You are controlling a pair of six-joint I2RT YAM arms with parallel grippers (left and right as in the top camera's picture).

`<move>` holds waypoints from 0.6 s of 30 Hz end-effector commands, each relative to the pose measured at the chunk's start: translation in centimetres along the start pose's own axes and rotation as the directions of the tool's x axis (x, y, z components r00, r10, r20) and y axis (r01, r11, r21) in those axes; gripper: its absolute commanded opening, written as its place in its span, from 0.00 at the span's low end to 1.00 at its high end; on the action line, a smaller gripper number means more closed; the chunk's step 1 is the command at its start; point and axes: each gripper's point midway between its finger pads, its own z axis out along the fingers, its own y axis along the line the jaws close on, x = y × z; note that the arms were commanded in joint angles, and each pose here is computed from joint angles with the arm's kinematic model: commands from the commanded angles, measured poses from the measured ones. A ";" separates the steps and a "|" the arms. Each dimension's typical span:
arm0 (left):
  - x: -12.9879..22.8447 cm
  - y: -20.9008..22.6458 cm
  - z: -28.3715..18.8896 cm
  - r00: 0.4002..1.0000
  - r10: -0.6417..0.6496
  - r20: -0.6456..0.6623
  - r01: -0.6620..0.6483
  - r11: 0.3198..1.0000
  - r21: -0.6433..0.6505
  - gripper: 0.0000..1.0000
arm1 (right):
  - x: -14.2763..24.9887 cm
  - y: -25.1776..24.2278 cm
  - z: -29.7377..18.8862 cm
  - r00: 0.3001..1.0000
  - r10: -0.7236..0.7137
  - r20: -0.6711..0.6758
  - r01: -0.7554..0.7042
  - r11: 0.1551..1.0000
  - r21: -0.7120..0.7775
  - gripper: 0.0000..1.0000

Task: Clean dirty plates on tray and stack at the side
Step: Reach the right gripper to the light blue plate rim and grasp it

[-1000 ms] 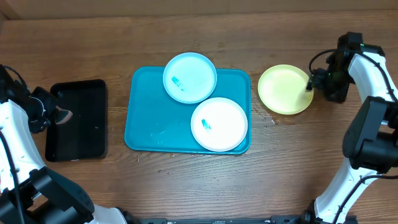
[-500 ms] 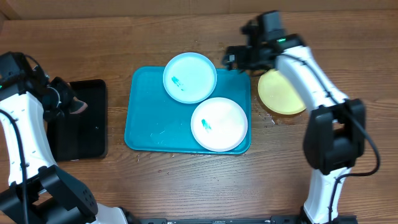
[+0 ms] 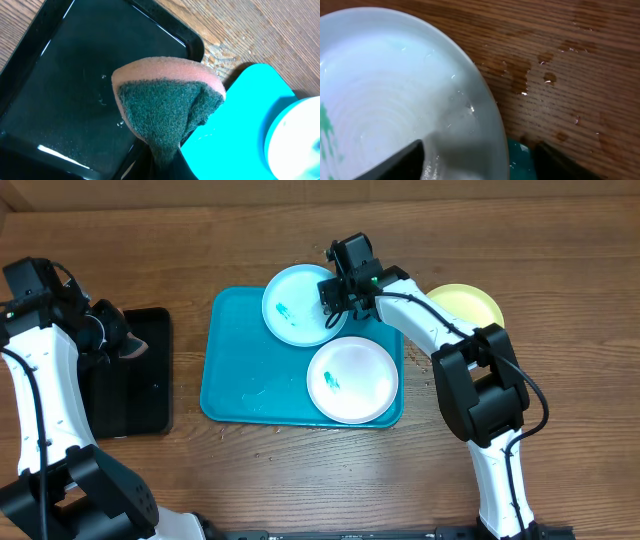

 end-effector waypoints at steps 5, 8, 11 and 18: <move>-0.1 -0.3 0.0 1.000 0.026 0.003 -0.026 1.000 0.007 0.04 | -0.6 1.4 -0.2 0.999 -0.031 0.018 0.032 0.999 -0.014 0.19; -0.1 -0.2 0.0 1.000 0.026 0.003 -0.026 1.000 0.007 0.04 | 0.1 3.3 -0.3 0.999 -0.051 -0.003 0.050 0.997 -0.062 0.06; -0.1 -0.2 0.0 1.000 0.026 0.003 -0.026 1.000 0.007 0.04 | 1.1 7.1 -1.3 0.996 -0.087 -0.036 0.080 0.985 -0.153 0.06; -0.1 -0.2 0.0 1.000 0.026 0.003 -0.026 1.000 0.007 0.04 | 0.5 9.7 -2.0 0.976 -0.217 0.011 0.217 0.973 -0.080 0.36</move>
